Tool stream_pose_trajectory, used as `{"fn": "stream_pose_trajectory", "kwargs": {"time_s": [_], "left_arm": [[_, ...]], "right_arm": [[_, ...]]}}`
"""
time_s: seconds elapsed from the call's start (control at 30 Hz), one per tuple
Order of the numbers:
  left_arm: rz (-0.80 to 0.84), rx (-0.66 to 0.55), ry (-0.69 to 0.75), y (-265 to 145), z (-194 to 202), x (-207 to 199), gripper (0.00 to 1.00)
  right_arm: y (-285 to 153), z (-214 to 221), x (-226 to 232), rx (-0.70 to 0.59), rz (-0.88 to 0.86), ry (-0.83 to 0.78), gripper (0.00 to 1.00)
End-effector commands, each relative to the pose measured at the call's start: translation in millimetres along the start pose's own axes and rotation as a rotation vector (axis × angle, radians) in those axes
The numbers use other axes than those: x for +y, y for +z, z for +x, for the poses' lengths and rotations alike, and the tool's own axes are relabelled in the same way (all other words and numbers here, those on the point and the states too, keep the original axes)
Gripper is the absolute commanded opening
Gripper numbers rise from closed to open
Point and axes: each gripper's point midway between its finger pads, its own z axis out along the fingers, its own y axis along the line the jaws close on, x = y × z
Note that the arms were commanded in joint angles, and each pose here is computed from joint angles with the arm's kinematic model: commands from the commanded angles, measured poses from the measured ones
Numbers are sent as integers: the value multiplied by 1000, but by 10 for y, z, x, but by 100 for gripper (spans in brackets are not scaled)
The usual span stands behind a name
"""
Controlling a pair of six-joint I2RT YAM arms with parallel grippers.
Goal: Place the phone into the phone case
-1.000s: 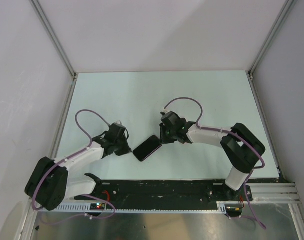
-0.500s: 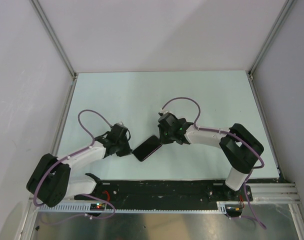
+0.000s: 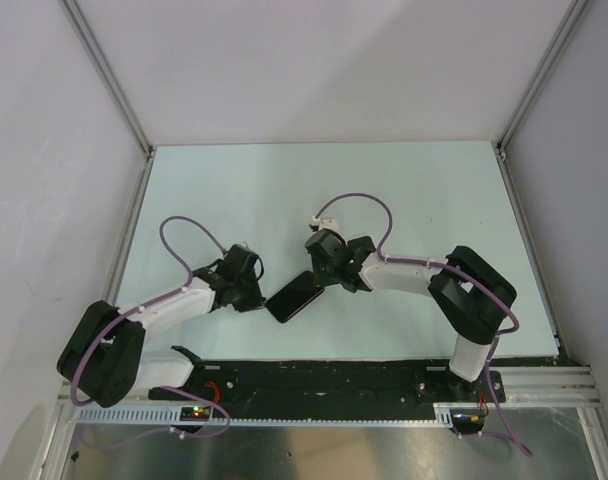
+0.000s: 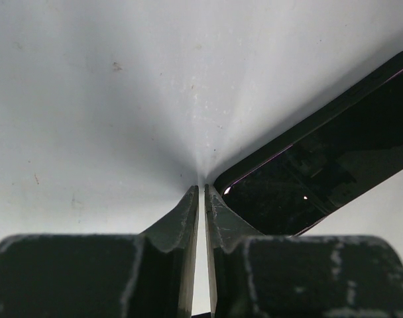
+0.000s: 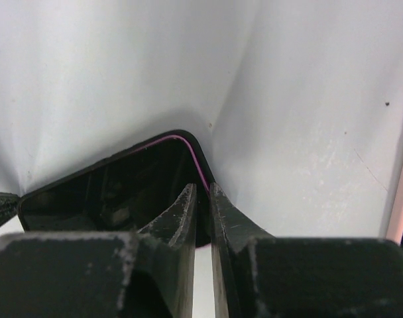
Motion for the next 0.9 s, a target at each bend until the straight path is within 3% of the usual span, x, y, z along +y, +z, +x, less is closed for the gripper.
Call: {"fn": "stream_pose_trajectory", "kwargs": {"time_s": [0.0,0.13,0.43,0.87], "left_arm": [[75,-5,6,77,-25,-217,15],[74,-2,9,84,-20,-214,15],[79,0,15,80,-22,-228,15],[80,-2,14,77,-27,-232,15]], "right_arm": [[106,1146,21,328,3,-56,13],[95,1232,-16,344,30,-62,13],[-111,1060,-74,313,-32,-9,33],[-366,738,-155,257,-91,44,32]]}}
